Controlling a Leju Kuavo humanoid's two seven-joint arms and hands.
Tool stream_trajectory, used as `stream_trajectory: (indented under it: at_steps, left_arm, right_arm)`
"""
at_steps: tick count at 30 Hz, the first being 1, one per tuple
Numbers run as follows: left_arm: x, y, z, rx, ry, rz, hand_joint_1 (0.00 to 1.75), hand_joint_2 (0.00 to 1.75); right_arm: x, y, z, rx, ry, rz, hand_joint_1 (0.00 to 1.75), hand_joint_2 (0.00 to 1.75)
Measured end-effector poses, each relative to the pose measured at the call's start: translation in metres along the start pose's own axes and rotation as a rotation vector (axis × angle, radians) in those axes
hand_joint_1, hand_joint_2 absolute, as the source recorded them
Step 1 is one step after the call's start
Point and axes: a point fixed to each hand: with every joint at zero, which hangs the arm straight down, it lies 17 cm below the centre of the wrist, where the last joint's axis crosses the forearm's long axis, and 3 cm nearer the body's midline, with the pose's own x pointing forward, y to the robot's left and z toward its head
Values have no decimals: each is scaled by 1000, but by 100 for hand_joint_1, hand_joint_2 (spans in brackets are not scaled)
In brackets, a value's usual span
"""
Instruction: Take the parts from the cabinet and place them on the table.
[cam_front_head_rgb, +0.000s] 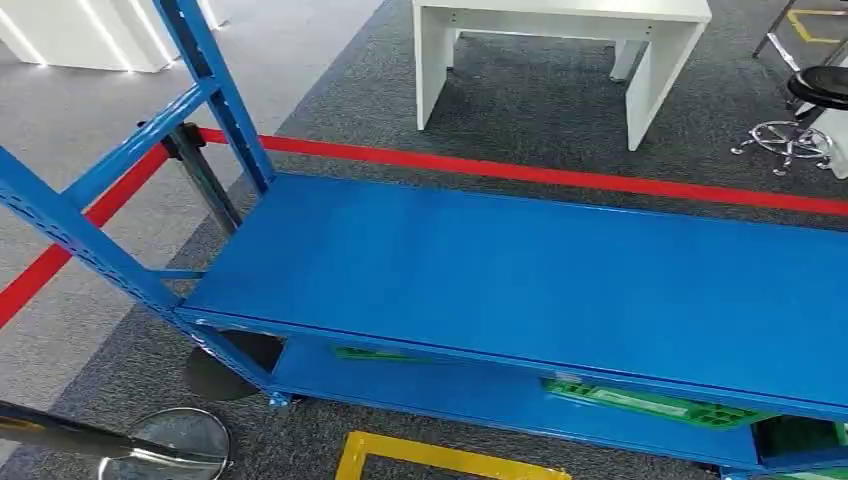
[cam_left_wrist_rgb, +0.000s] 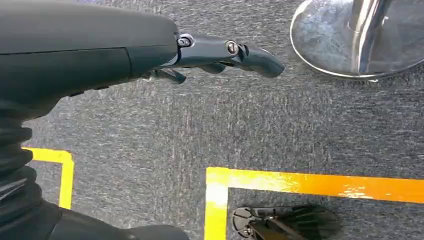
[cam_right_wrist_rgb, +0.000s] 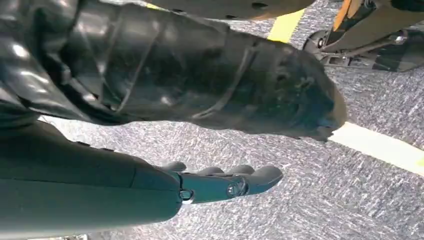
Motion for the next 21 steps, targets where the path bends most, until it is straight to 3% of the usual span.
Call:
stream_trajectory:
  at_steps: [21]
  left_arm:
    - [2, -1, -1, 0, -2, 6, 0, 175]
  right_arm:
    - [2, 3, 1, 3, -5, -9, 0, 0]
